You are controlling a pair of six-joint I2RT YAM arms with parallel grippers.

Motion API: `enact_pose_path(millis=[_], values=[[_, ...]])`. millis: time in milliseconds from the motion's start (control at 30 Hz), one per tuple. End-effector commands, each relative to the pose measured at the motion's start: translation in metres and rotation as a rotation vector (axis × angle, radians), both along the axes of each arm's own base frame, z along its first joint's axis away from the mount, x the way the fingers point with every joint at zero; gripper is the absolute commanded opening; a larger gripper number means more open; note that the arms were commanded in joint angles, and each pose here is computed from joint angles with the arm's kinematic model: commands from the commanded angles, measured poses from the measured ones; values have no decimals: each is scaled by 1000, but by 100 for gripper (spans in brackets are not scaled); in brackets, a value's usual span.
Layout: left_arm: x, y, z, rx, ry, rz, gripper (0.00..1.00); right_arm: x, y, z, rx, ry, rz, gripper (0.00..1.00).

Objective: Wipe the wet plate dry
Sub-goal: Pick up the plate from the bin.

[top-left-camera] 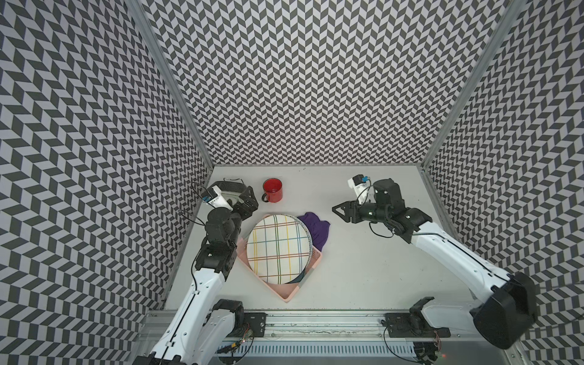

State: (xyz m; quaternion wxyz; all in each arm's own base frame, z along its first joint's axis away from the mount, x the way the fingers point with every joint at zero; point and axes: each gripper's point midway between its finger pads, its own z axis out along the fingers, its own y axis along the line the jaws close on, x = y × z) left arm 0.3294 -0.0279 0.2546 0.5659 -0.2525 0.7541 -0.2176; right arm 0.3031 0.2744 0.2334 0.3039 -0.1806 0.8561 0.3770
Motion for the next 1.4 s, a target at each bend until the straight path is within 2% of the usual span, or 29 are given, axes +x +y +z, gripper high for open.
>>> enact_pose_path(millis=[0, 167, 300, 500, 633, 700, 833, 1000, 1067, 1133, 1167, 1233, 1367], values=[[-53, -24, -91, -221, 430, -56, 84, -24, 32, -19, -75, 38, 149, 54], [-90, -1, -110, -263, 495, 91, 66, -22, 80, -36, -92, 13, 210, 55], [-105, 6, -128, -325, 517, 132, 66, -9, 103, -51, -105, 32, 225, 55], [-106, -11, -159, -393, 589, 54, 71, -11, 131, -66, -87, 59, 311, 54], [-97, -19, -159, -409, 552, 4, 57, -22, 143, -59, -39, 78, 371, 45], [-92, -22, -157, -420, 525, -19, 45, -32, 147, -54, -11, 92, 409, 39], [-82, -27, -153, -436, 468, -59, 33, -48, 151, -62, -4, 119, 443, 38], [-71, -26, -147, -430, 436, -60, 36, -44, 160, -88, -8, 214, 427, 42], [-67, -22, -141, -416, 427, -47, 41, -40, 165, -86, -7, 219, 428, 34], [-64, -16, -127, -389, 403, -27, 51, -33, 168, -73, -4, 176, 417, 23], [-62, -10, -116, -367, 376, -9, 58, -29, 168, -64, 1, 151, 412, 16], [-57, 2, -82, -307, 297, 27, 65, -22, 167, -38, 40, 107, 409, 2], [-46, 11, 2, -125, 98, -5, 67, -9, 153, 33, 182, 24, 381, 0]])
